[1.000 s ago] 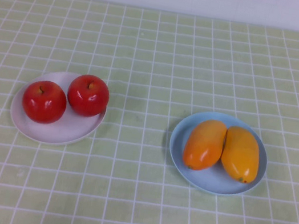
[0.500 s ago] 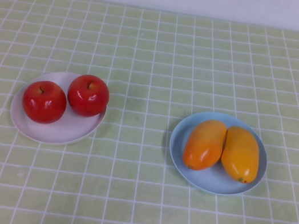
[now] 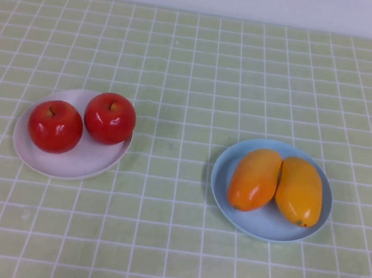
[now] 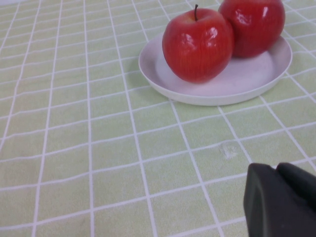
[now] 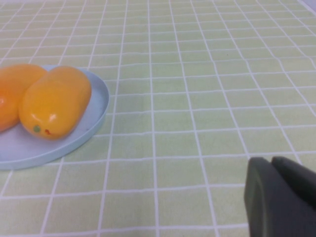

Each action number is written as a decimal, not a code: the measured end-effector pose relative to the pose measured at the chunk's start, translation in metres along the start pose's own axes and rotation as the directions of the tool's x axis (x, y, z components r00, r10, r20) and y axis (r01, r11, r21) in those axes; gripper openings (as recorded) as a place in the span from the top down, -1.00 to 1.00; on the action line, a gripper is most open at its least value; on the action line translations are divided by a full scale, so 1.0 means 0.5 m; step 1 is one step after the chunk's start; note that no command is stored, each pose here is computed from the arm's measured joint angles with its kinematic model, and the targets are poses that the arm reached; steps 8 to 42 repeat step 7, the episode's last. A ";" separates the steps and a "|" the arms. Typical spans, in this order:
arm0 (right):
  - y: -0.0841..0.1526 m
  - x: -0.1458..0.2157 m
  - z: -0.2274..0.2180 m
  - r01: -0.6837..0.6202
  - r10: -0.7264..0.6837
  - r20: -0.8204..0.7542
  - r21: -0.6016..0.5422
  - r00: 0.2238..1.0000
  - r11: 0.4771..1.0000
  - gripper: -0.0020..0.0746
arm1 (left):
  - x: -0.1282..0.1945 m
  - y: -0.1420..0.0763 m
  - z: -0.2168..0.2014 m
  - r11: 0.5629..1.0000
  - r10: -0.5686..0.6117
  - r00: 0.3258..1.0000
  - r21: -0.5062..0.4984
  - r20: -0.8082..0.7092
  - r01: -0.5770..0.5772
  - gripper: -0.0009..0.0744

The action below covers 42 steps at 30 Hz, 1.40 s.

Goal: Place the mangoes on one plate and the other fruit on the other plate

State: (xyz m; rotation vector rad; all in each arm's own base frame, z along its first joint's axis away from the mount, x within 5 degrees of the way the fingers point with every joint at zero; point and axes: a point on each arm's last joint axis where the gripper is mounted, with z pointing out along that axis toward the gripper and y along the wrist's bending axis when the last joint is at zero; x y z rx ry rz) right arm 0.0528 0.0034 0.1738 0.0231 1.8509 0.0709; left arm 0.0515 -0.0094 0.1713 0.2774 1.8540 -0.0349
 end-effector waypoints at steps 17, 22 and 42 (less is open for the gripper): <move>0.000 0.000 0.000 -0.002 0.002 0.000 -0.001 1.000 1.000 0.99 | 0.000 0.000 0.000 1.000 0.000 1.000 0.000 0.000 0.000 0.97; 0.000 0.000 0.000 -0.002 0.002 0.000 -0.001 1.000 1.000 0.99 | 0.000 0.000 0.000 1.000 0.000 1.000 0.000 0.000 0.000 0.97; 0.000 0.000 0.000 -0.002 0.002 0.000 -0.001 1.000 1.000 0.99 | 0.000 0.000 0.000 1.000 0.000 1.000 0.000 0.000 0.000 0.97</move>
